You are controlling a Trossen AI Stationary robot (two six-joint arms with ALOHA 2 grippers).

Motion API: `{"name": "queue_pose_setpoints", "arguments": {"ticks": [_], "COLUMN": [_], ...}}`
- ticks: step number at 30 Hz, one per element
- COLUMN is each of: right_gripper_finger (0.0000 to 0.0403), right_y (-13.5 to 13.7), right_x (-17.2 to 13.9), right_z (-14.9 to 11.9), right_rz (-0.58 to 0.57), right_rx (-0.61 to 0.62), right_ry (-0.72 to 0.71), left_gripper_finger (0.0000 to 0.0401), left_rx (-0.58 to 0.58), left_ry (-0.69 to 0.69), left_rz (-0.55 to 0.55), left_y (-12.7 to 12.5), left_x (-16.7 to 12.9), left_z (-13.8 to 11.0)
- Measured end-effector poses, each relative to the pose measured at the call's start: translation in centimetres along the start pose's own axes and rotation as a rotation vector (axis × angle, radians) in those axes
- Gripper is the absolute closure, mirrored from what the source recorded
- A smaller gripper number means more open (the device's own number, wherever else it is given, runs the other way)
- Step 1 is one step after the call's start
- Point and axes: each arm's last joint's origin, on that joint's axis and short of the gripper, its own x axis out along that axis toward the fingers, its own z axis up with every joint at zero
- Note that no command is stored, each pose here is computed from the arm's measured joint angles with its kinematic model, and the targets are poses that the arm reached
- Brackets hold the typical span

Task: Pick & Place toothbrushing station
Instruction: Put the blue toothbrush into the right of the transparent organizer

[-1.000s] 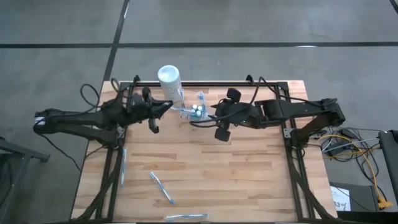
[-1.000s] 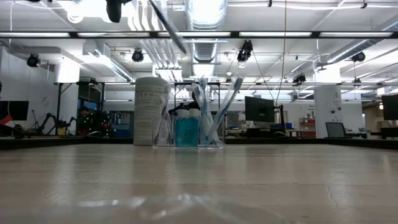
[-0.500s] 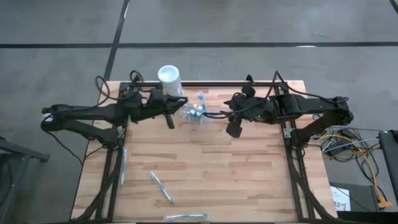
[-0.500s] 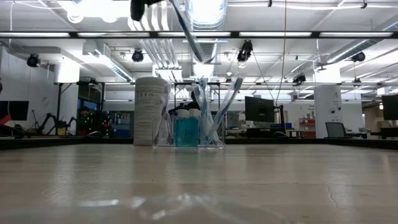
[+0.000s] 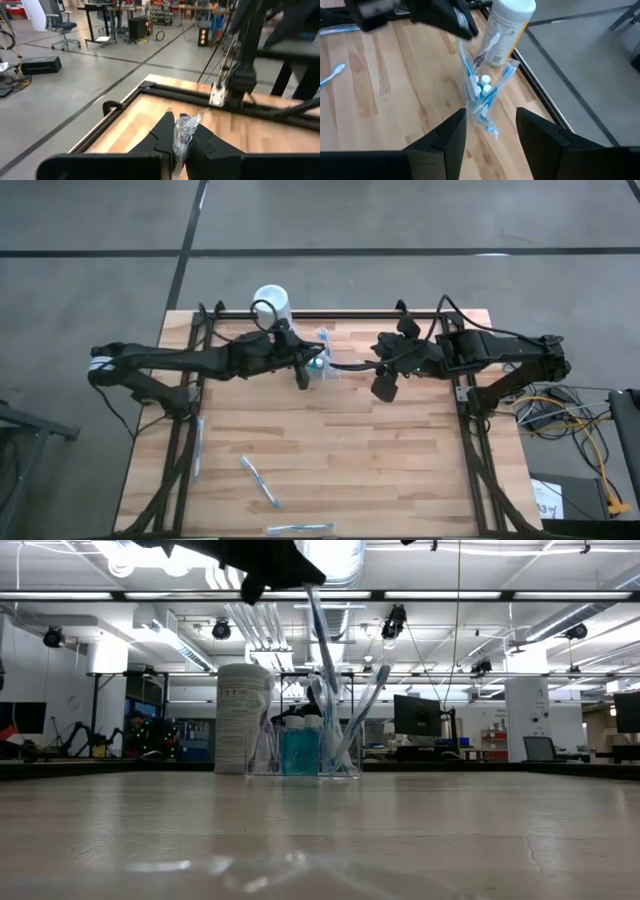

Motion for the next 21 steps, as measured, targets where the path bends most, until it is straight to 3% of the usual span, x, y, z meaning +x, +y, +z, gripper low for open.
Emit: {"name": "queue_pose_setpoints", "arguments": {"ticks": [4,21], "right_gripper_finger": [0.0234,0.0234], "right_y": [0.1,0.1], "right_x": [0.3,0.3], "right_z": [-0.2,-0.4], "right_rz": [-0.004,-0.01], "right_rx": [-0.012,-0.031], "right_ry": [0.014,0.034], "left_gripper_finger": [0.0378,0.0378], "left_rx": [0.051,0.057], "left_ry": [0.035,0.172], "left_rz": [0.006,0.03], "left_y": [-0.1,-0.2], "left_x": [1.2,4.3], "left_z": [-0.8,-4.4]}}
